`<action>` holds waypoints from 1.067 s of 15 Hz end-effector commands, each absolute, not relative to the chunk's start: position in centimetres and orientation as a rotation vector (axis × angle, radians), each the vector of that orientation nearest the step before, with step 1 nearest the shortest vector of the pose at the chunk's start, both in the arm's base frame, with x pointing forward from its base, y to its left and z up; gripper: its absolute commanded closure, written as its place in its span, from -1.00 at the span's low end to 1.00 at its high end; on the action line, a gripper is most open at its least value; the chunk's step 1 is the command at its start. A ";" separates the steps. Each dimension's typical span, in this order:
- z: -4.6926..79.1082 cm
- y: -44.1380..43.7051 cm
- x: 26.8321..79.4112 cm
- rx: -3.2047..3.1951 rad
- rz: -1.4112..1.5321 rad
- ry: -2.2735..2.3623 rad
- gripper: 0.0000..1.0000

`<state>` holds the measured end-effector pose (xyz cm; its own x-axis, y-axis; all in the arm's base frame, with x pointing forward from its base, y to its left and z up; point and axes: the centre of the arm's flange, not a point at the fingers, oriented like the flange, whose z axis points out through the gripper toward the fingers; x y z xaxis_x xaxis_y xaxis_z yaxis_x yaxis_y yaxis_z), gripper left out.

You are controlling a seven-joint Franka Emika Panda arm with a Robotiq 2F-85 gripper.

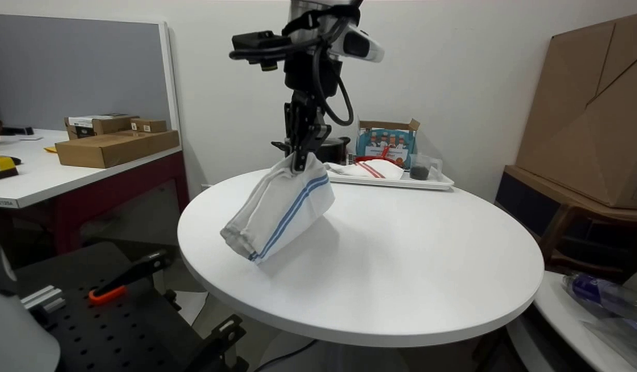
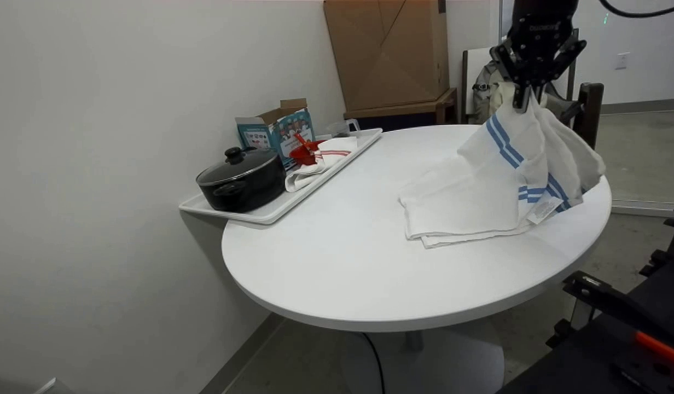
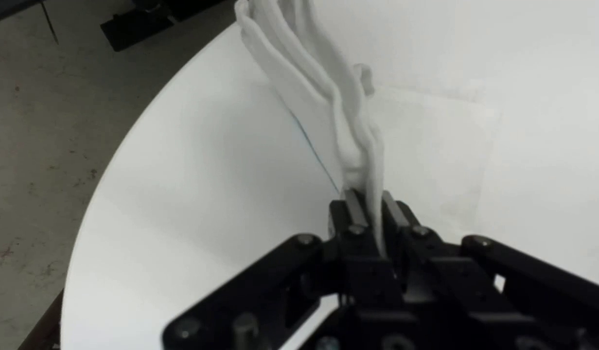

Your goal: Fold the towel from right to left then bottom to top

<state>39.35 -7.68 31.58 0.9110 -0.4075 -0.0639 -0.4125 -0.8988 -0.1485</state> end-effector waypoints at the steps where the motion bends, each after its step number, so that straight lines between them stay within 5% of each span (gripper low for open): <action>1: 30.3 -6.8 48.0 -2.872 0.151 0.797 0.78; 14: 23.8 -2.5 65.0 -2.745 0.399 1.269 0.82; 15: 23.8 -2.1 65.6 -2.745 0.399 1.284 0.30; 16: 23.9 -2.0 66.2 -2.747 0.409 1.301 0.30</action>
